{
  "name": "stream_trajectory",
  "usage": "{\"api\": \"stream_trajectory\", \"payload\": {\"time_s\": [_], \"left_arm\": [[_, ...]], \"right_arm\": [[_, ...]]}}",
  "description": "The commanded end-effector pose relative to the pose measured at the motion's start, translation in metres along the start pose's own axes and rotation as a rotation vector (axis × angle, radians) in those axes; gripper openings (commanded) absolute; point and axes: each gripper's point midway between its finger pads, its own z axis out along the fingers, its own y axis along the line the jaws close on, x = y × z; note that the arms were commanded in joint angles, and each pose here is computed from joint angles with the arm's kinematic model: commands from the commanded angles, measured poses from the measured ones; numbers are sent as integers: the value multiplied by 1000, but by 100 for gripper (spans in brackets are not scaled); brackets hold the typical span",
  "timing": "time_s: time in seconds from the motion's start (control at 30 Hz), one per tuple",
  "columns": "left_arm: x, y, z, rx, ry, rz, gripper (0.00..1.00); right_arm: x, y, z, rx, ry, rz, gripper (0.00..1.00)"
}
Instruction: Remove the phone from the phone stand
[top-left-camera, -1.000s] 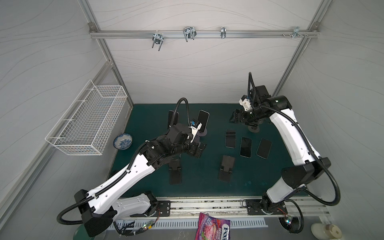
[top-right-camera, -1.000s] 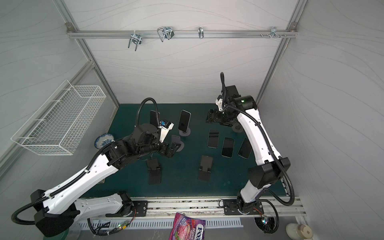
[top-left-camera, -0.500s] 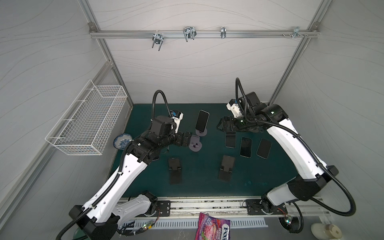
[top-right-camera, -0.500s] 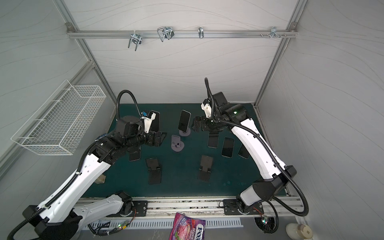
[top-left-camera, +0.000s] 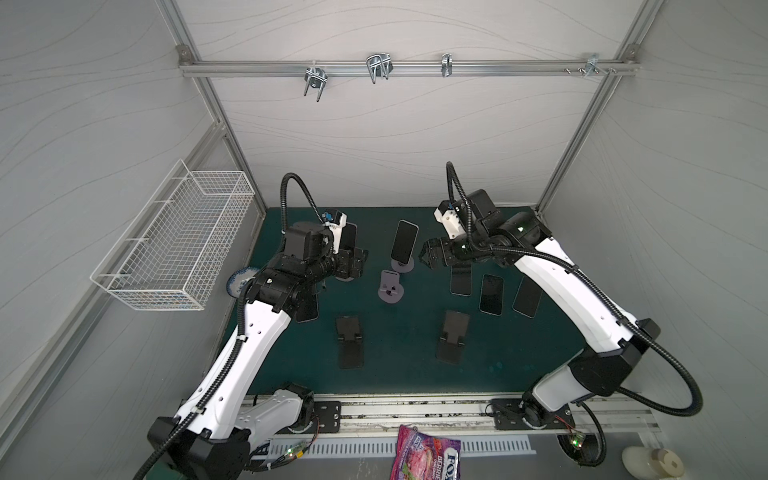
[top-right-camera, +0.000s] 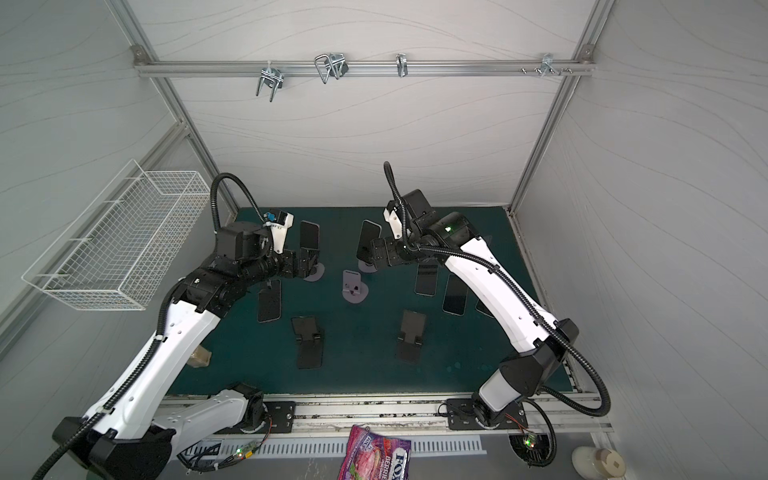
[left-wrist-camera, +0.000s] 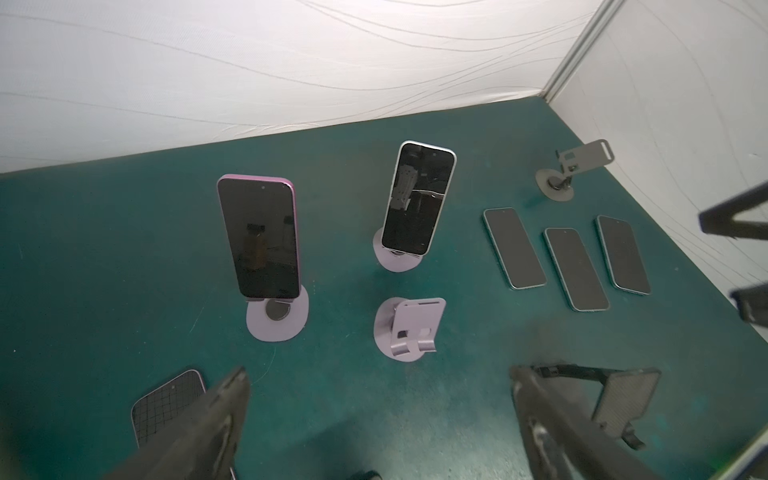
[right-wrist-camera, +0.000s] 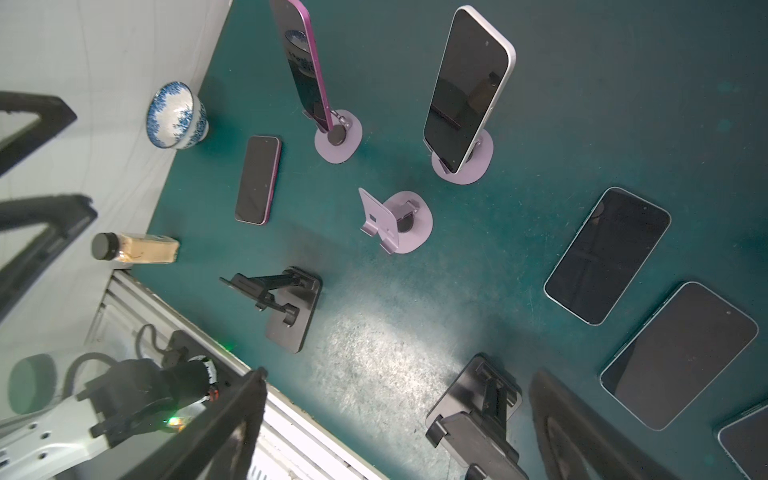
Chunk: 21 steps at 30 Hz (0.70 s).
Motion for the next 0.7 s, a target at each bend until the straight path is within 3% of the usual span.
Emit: {"api": "stream_trajectory", "payload": {"time_s": [0.0,0.33,0.67], "left_arm": [[-6,9,13,0,-34,-11,99],[-4,38,42,-4,-45,-65,99],[-5,68,70,-25,-44,-91,95]], "right_arm": [[-6,6,-15,1,-79,-61,99],[-9,40,-20,-164,-188,-136,99],[-8,56,-4,-235,-158,-147,93]]}}
